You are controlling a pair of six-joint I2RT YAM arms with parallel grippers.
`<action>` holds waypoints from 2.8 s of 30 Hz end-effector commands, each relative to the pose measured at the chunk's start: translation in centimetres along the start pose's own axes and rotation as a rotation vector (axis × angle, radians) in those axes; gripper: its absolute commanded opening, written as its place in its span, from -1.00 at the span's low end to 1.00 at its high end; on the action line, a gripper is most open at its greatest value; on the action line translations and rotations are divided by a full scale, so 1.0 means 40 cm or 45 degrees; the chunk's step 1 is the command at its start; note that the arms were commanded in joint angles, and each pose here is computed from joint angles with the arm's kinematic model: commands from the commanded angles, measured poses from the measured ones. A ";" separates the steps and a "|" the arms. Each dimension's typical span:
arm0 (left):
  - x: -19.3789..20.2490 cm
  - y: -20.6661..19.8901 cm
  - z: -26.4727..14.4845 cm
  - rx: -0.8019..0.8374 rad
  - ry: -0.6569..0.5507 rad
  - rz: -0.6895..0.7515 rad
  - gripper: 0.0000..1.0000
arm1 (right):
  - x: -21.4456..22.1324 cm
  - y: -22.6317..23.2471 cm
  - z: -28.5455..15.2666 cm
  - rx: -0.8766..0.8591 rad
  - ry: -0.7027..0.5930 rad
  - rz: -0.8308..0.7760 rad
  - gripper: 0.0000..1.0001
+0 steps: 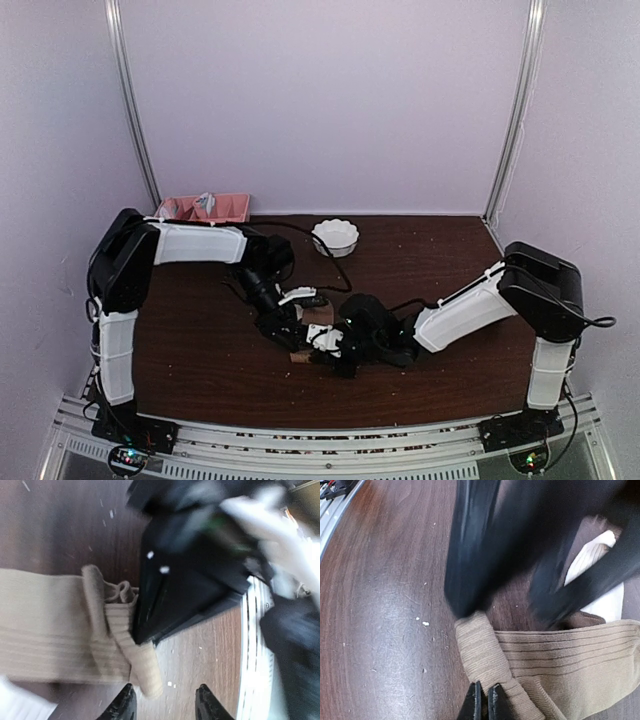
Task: Roll the socks
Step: Roll the sock at the center of the board.
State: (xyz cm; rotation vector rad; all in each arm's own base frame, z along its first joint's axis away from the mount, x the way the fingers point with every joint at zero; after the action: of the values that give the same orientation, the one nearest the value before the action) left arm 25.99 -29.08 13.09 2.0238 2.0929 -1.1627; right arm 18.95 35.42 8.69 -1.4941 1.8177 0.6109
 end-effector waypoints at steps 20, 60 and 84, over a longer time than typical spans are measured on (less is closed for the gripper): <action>0.018 -0.080 -0.041 -0.222 -0.106 0.429 -0.25 | 0.230 -0.040 -0.003 -0.351 0.558 1.171 -1.00; -0.057 -0.102 0.043 -0.414 -0.033 0.635 -0.32 | 0.235 -0.088 0.024 -0.439 0.508 1.459 -1.00; -0.041 -0.015 0.109 -0.461 0.065 0.524 -0.96 | 0.220 -0.098 0.016 -0.443 0.414 1.511 -1.00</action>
State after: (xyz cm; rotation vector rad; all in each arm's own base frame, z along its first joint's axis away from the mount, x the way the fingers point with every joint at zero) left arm 23.42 -32.15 11.21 2.1851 1.6241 -0.5884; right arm 24.15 32.47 7.22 -0.7369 2.5594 1.5671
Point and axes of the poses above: each gripper's point midway between its finger pads, its own z axis out along the fingers, its own y axis along the line the jaws close on, x = y × z, the point moved 10 cm from there along -z, back along the fingers, and after that the axes turned 5 degrees about z, right-handed, at the moved point
